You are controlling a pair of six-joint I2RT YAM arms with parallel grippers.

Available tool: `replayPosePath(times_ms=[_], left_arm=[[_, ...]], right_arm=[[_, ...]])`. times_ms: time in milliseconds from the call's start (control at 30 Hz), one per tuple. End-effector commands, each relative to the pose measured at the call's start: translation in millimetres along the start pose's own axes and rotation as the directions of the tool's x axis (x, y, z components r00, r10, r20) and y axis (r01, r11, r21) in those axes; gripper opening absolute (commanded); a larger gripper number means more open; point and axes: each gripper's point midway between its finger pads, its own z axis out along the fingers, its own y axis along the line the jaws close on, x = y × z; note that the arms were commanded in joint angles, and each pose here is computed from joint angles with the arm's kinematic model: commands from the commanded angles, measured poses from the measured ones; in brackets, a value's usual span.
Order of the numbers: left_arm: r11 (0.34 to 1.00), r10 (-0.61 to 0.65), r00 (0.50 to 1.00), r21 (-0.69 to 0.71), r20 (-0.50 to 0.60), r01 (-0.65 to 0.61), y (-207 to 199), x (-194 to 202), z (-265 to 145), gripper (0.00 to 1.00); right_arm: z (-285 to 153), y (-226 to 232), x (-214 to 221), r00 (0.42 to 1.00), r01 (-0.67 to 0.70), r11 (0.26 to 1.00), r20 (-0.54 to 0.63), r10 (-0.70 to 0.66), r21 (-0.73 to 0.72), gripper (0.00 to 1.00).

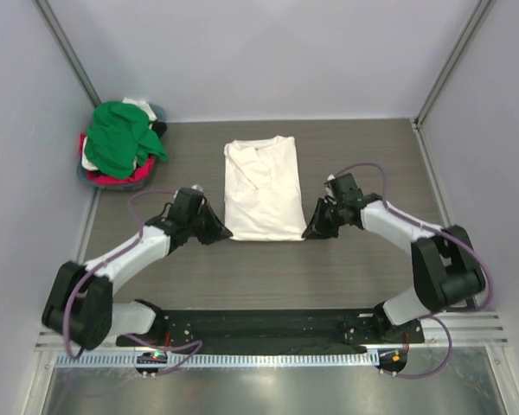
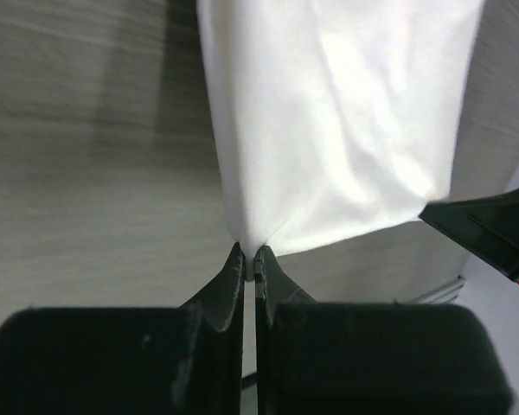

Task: Fold and stack the t-shirts

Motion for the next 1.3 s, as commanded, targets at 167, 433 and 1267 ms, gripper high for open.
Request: replayPosePath(times_ms=[167, 433, 1267], left_arm=[[0.999, 0.04, 0.998, 0.021, 0.053, -0.041, -11.8, 67.2, -74.3, 0.0], [0.992, 0.035, 0.996, 0.115, 0.087, -0.045, -27.0, 86.7, -131.0, 0.0], [0.989, 0.124, 0.953, 0.039, 0.278, -0.14, -102.4, -79.0, -122.5, 0.0]], right_arm=[[-65.7, 2.5, 74.4, 1.0, 0.014, 0.999, 0.025, -0.013, -0.036, 0.01], [-121.4, 29.8, 95.8, 0.994, 0.011, 0.991, 0.112, 0.004, -0.13, 0.01], [-128.1, 80.1, -93.4, 0.916, 0.144, 0.974, 0.348, -0.198, 0.175, 0.01]])
